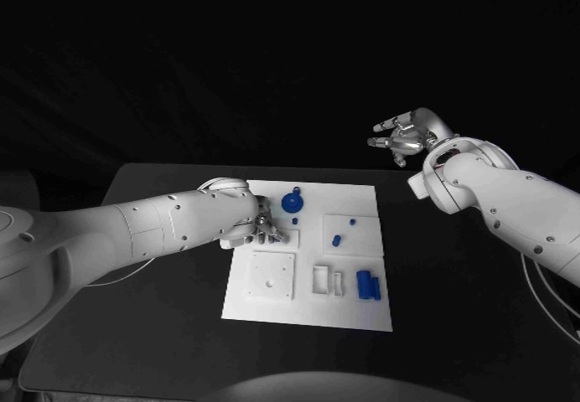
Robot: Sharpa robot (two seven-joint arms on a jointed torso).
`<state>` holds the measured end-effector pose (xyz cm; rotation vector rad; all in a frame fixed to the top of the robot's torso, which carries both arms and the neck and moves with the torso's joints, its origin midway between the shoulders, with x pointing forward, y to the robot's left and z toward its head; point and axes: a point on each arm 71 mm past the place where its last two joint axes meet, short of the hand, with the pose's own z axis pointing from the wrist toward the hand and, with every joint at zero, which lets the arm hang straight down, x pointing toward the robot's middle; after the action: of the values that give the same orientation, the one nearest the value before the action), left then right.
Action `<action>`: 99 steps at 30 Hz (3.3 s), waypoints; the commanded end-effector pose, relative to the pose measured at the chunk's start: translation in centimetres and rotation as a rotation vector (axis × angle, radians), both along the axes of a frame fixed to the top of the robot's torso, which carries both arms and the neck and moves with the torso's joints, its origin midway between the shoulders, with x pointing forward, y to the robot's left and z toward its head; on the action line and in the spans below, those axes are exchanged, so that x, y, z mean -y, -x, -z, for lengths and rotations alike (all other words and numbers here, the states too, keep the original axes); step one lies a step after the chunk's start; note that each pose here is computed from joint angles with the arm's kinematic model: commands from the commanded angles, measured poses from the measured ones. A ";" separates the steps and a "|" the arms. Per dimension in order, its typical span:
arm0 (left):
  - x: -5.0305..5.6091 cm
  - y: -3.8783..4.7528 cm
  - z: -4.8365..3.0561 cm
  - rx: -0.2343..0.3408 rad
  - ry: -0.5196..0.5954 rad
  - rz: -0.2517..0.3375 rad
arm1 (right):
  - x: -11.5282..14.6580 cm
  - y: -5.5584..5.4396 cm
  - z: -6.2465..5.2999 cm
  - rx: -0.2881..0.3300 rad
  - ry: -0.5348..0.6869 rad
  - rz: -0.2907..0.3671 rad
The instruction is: Assemble the parts on the task board
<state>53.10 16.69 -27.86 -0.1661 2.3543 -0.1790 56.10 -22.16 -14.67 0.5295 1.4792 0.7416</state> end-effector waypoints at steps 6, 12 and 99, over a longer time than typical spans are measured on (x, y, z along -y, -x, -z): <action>-0.9 0.19 0.23 0.012 -0.023 -0.004 | 0.1 0.1 0.0 0.004 0.004 -0.005; -0.9 0.32 -0.05 0.010 0.000 -0.006 | 0.2 0.1 0.0 0.005 0.006 -0.001; -6.5 -7.75 -6.30 0.048 0.030 -0.157 | 0.0 0.1 0.0 0.003 -0.004 -0.003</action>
<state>60.97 23.39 -21.42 -0.3662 2.2511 -0.1245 55.97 -22.28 -14.74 0.5340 1.4772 0.7423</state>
